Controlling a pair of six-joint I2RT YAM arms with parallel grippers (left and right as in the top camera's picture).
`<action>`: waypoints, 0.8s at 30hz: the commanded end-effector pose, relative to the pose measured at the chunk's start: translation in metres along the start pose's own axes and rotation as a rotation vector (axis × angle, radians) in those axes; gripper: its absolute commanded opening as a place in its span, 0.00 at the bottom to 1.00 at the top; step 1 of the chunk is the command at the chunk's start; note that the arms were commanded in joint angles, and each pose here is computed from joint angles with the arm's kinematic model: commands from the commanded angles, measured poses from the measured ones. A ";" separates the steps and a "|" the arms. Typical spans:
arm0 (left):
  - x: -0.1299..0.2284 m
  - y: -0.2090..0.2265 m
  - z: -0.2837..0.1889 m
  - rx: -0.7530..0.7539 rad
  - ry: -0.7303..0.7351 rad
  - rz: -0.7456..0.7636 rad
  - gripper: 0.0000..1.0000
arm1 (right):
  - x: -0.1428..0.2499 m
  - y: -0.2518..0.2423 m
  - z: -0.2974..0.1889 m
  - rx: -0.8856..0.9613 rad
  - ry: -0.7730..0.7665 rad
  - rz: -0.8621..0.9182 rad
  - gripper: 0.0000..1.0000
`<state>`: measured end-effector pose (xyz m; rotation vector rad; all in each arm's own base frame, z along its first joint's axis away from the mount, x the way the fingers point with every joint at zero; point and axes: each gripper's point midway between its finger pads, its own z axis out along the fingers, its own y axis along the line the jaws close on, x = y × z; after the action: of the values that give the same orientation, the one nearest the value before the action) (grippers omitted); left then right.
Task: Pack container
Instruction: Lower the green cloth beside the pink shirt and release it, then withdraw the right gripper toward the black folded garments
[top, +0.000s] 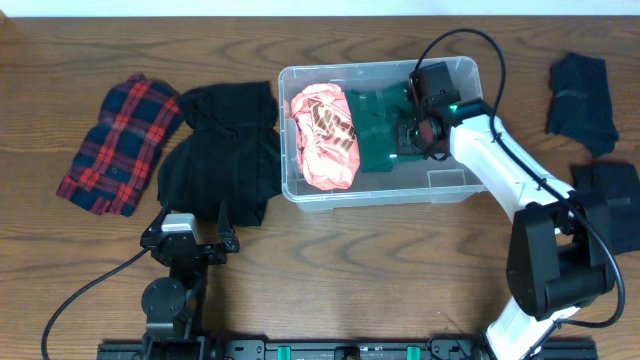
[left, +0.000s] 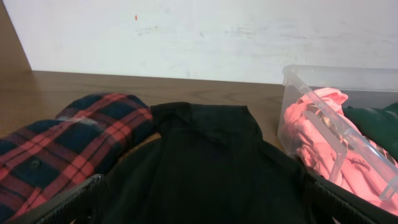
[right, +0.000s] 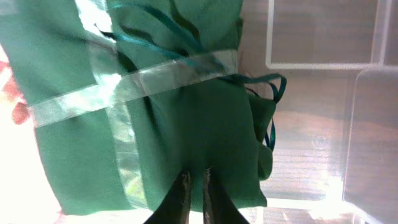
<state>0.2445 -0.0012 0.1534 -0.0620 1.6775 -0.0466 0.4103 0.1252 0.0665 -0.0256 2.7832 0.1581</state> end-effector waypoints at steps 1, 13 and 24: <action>0.017 0.004 0.001 -0.022 0.048 -0.013 0.98 | -0.045 0.005 -0.054 -0.037 -0.163 -0.024 0.09; 0.017 0.004 0.001 -0.022 0.048 -0.013 0.98 | -0.067 -0.129 -0.169 0.296 -0.378 0.206 0.19; 0.017 0.004 0.001 -0.022 0.048 -0.013 0.98 | 0.021 -0.302 -0.205 0.640 -0.249 0.699 0.19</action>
<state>0.2445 -0.0012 0.1534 -0.0620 1.6775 -0.0466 0.3525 -0.1631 0.2175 0.8410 2.4275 -0.4474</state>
